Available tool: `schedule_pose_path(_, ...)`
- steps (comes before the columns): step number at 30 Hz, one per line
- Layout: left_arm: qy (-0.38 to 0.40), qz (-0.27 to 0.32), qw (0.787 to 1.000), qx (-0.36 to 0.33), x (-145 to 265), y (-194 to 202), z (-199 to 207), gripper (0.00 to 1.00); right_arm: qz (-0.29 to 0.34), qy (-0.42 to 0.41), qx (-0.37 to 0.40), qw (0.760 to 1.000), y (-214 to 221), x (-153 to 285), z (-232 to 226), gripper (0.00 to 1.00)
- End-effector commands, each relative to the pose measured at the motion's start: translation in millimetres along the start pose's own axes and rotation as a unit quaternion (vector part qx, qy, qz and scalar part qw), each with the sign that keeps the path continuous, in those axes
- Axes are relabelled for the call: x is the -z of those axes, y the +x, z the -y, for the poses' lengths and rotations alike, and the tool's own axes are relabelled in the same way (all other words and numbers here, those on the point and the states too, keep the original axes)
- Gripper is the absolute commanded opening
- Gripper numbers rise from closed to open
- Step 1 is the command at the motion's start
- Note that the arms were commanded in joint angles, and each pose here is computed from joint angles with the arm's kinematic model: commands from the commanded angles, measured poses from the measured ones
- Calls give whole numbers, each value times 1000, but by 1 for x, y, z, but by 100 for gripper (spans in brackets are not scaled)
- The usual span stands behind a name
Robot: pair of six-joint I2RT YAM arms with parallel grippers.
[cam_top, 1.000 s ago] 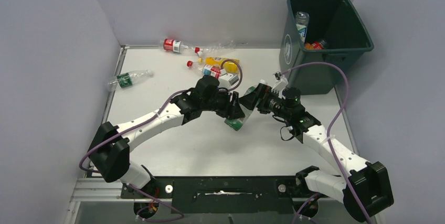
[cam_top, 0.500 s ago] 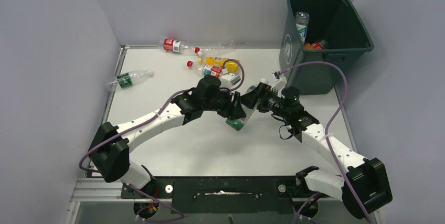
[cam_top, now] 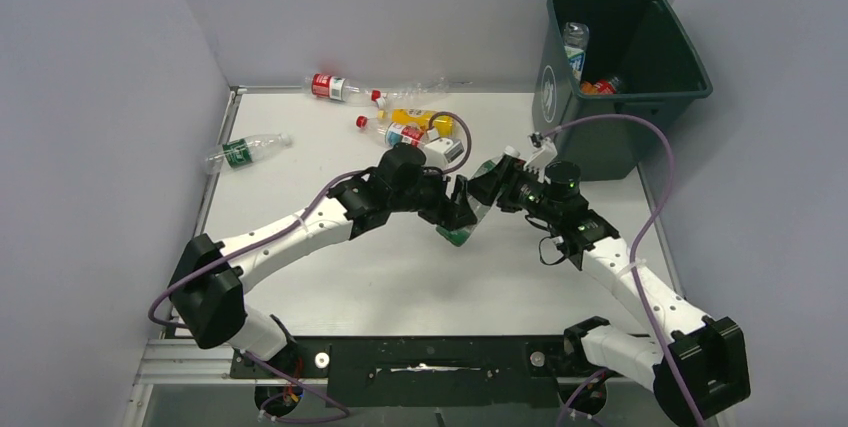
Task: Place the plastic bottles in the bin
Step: Pick up the plastic bottle at the center of the board.
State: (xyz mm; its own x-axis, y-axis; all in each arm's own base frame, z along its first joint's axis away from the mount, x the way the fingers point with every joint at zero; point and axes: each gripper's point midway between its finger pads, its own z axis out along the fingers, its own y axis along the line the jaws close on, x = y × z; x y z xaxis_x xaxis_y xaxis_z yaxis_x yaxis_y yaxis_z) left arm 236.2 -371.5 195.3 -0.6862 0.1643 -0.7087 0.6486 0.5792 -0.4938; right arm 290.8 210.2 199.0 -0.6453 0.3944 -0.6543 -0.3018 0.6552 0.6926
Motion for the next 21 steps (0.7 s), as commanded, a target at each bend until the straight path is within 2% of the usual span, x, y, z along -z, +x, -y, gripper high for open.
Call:
schedule_pose_path(1,-52,74,996,-14,32,-48,-5,67,75,6,60,995,-59,22,-17,57)
schedule_pose_path(9,-88,103,991,-4,54,-59,-19,69,131,46,121,983,-126,48,-32,57)
schedule_pose_path(21,-118,102,988,22,58,-52,-43,70,256,113,189,941,-253,110,-51,59)
